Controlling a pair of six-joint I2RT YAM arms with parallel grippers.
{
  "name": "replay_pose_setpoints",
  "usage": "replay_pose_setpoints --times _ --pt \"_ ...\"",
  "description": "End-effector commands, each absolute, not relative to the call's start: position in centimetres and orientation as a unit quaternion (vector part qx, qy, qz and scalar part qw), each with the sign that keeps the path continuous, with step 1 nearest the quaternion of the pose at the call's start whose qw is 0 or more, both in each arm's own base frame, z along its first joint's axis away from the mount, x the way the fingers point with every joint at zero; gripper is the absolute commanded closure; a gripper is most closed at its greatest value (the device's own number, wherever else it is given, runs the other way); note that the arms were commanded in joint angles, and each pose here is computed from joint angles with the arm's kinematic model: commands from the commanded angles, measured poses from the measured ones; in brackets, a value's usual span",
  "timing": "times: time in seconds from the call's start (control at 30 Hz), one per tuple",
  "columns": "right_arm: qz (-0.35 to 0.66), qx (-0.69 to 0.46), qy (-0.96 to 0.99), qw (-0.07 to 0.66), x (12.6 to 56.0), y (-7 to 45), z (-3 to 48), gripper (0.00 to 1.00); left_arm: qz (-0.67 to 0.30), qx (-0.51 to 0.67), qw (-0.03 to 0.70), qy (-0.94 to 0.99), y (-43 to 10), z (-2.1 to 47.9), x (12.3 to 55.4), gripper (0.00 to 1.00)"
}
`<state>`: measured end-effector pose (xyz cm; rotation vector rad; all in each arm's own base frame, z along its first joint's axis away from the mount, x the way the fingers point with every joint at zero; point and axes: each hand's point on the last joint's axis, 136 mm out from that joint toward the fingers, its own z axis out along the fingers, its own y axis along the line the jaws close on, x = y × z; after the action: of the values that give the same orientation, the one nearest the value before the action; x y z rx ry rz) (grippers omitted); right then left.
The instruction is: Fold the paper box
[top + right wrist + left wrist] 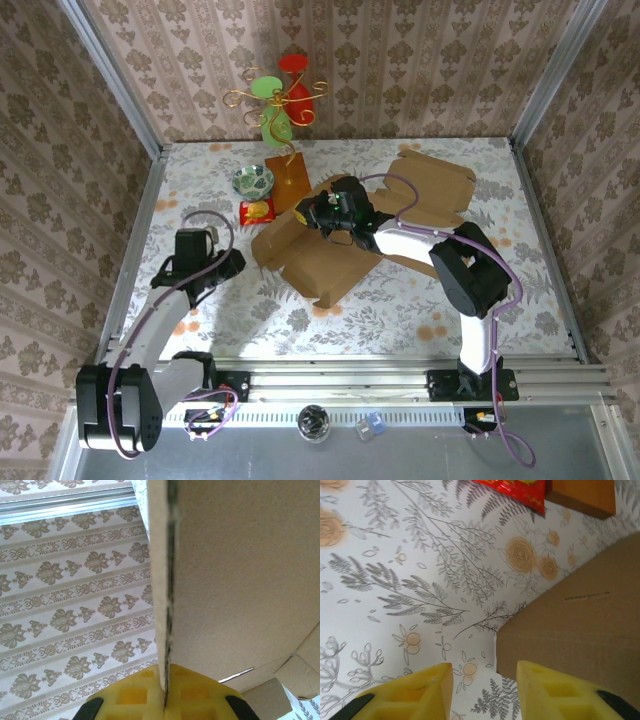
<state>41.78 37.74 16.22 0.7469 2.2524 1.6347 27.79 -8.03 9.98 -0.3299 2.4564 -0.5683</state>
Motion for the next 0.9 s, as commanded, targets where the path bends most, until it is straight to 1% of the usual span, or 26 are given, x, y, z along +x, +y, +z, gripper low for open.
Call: replay_pose_setpoints --times 0.0,0.27,0.43,0.57,0.87 --pt "0.555 0.255 0.783 0.115 41.3 37.5 14.4 1.0 -0.213 -0.049 0.332 0.918 -9.5 10.3 28.7 0.59" --pt "0.56 0.257 0.779 0.115 41.6 37.4 14.6 1.0 -0.196 -0.001 0.341 0.919 -10.5 8.6 29.2 0.56" --pt "0.563 0.254 0.779 0.111 41.5 37.6 14.8 1.0 -0.199 0.033 0.353 0.914 -11.3 8.6 29.4 0.54" --pt "0.563 0.256 0.778 0.108 41.5 37.6 14.6 1.0 -0.202 0.065 0.357 0.91 -12.4 8.7 29.4 0.54" --pt "0.566 0.257 0.776 0.11 41.8 37.7 14.7 1.0 -0.192 0.098 0.358 0.909 -13.7 8.6 29.5 0.54"
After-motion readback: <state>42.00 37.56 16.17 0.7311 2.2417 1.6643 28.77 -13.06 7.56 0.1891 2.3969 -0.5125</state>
